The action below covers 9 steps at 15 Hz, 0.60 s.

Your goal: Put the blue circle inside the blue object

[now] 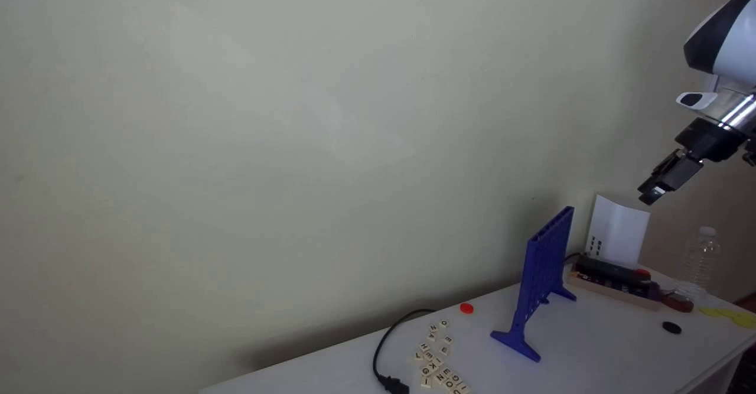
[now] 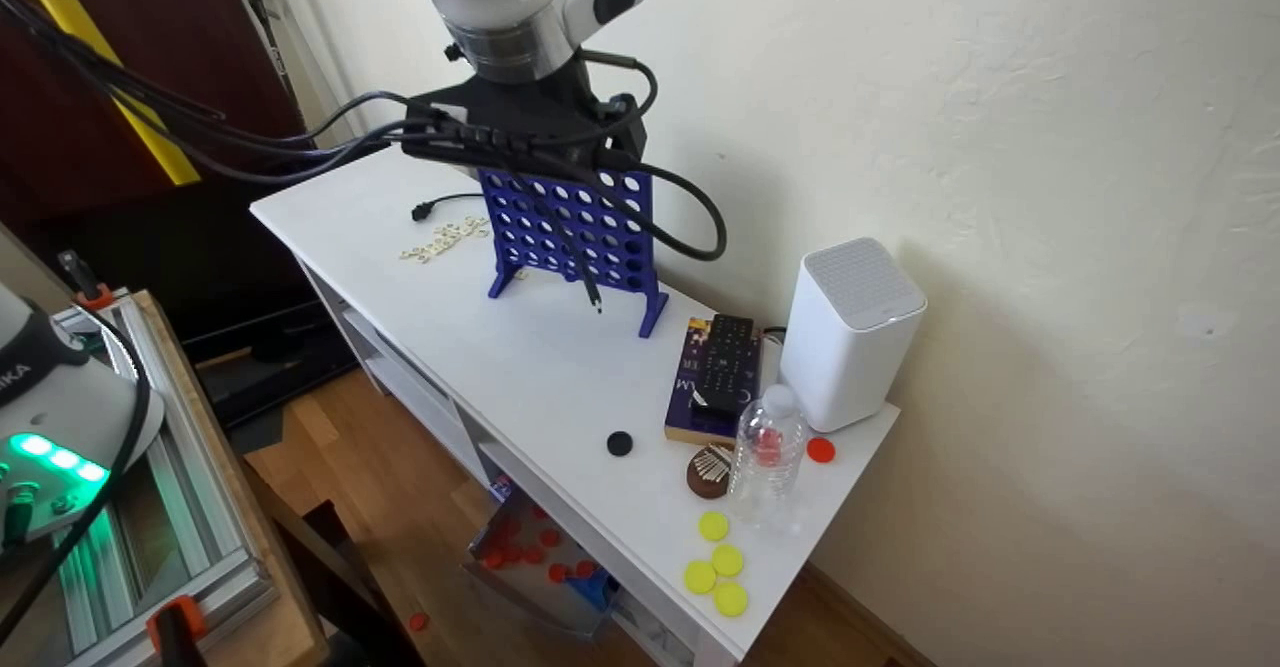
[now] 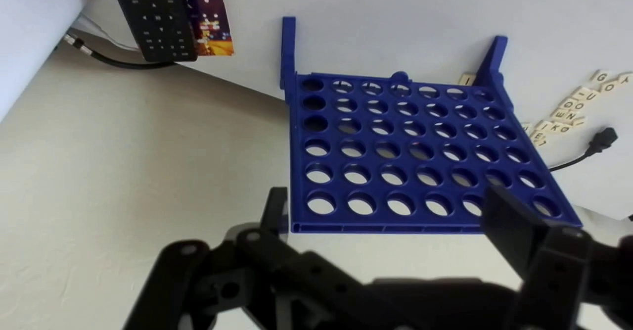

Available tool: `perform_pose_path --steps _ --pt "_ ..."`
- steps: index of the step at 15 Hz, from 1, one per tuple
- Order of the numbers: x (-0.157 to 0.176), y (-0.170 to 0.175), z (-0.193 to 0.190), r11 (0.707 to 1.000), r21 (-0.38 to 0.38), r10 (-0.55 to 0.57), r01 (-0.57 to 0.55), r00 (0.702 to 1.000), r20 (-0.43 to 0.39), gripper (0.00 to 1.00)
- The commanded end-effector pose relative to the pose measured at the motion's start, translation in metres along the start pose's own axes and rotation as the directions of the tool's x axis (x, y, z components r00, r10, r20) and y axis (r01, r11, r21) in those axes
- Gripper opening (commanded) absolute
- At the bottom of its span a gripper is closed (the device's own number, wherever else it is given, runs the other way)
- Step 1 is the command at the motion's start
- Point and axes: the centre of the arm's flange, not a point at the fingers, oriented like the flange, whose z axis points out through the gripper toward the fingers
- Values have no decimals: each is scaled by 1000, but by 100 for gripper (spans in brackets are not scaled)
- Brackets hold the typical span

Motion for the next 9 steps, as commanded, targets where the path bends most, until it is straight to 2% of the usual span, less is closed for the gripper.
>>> perform_pose_path --steps 1,9 --pt "-14 -7 -17 1000 27 -8 6 998 67 100" --pt "-33 -9 1 996 88 -10 -9 976 216 100"
